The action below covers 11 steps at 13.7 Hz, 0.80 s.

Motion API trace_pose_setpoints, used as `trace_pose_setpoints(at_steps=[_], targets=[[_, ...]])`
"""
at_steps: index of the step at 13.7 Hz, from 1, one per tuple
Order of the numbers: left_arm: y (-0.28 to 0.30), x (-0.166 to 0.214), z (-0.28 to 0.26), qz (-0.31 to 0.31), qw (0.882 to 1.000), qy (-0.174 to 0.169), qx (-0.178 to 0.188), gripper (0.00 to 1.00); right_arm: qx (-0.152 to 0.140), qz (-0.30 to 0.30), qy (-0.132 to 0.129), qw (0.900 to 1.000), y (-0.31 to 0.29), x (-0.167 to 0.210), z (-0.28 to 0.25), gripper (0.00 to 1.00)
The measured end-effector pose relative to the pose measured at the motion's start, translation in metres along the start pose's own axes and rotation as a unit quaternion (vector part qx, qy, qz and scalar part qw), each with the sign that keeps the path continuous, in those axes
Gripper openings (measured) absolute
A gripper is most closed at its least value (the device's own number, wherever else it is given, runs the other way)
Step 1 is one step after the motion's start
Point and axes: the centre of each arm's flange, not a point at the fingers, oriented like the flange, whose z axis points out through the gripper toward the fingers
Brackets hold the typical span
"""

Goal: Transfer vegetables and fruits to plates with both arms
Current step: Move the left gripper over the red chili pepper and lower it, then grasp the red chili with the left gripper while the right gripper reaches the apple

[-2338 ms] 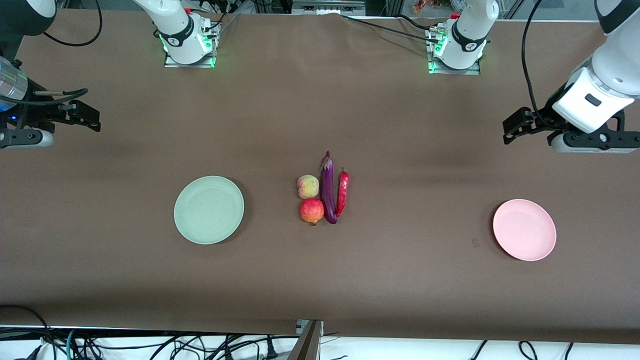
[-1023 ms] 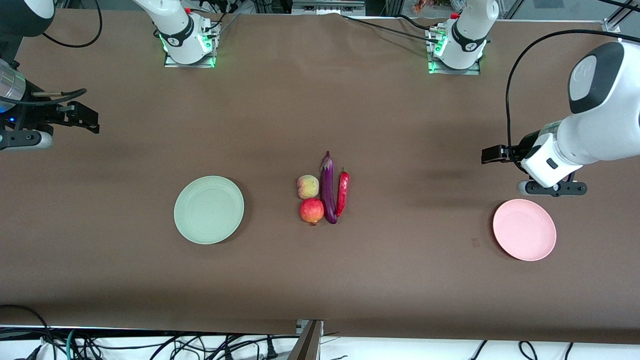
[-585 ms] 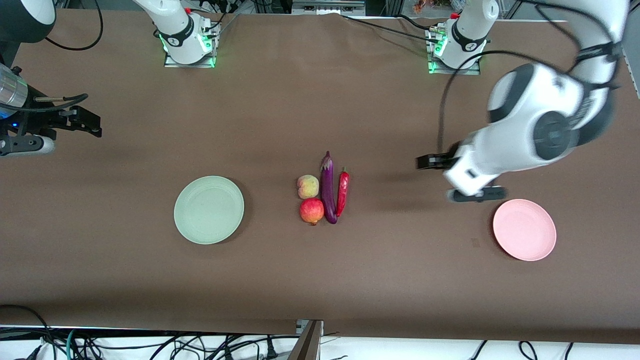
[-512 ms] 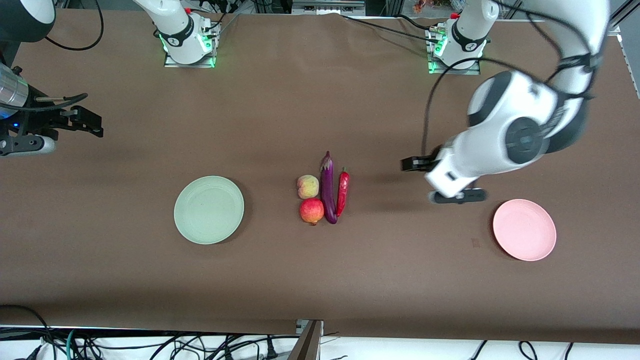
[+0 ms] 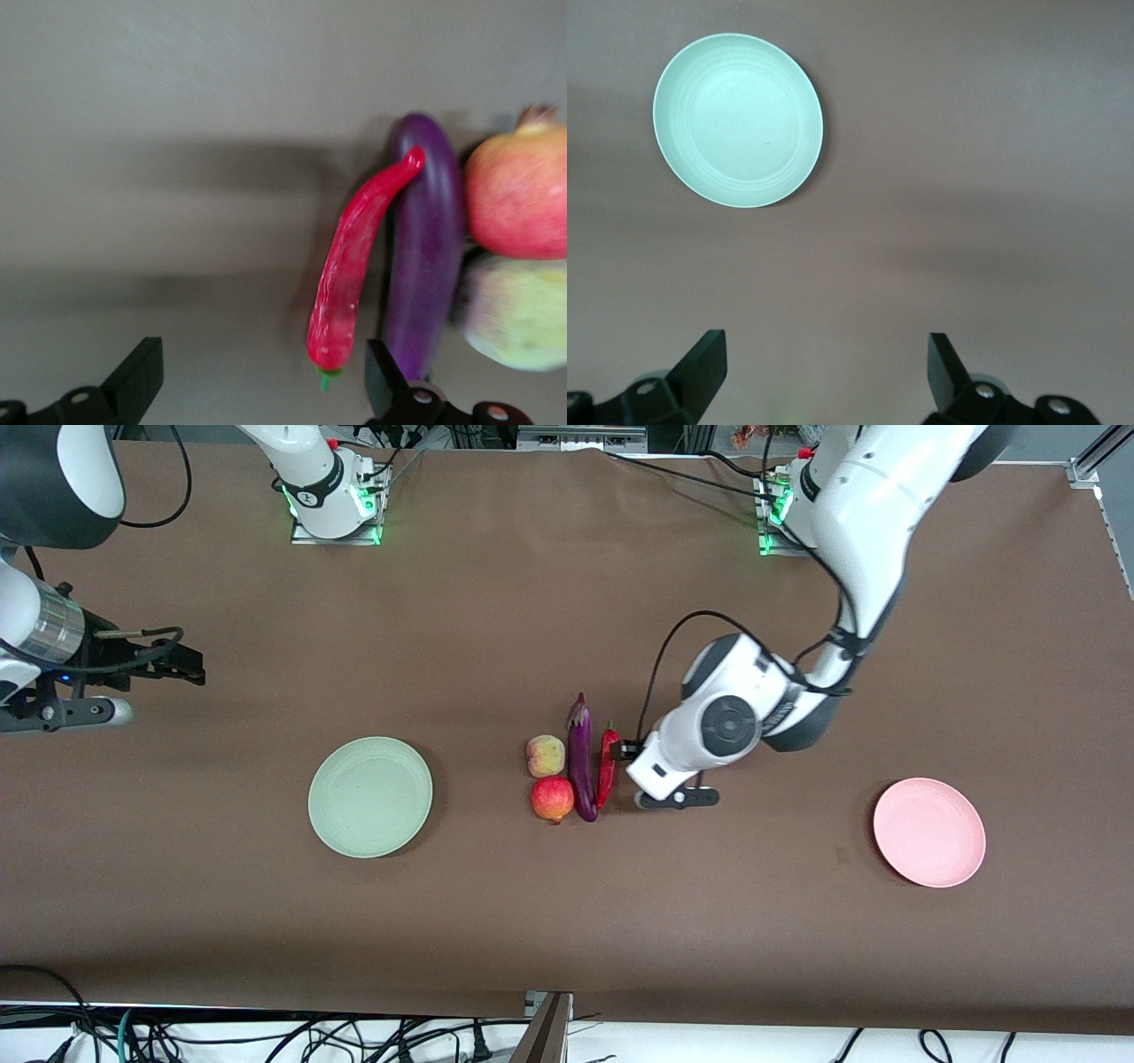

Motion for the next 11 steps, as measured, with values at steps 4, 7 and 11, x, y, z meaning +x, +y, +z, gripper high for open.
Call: trace_pose_setpoints(at_steps=[4,7,11], targets=[[0.008,-0.001,0.022,0.005,1.000,0.012,0.022,1.00,0.001,-0.028,-0.007,1.000,-0.028,0.024,0.032,1.00],[0.009,0.007,0.027,0.002,1.000,0.028,0.010,1.00,0.024,-0.002,-0.012,1.000,-0.062,0.043,0.062,1.00],[0.021,0.005,0.046,-0.003,1.000,0.029,0.005,1.00,0.052,0.017,-0.019,0.998,-0.092,0.073,0.115,1.00]])
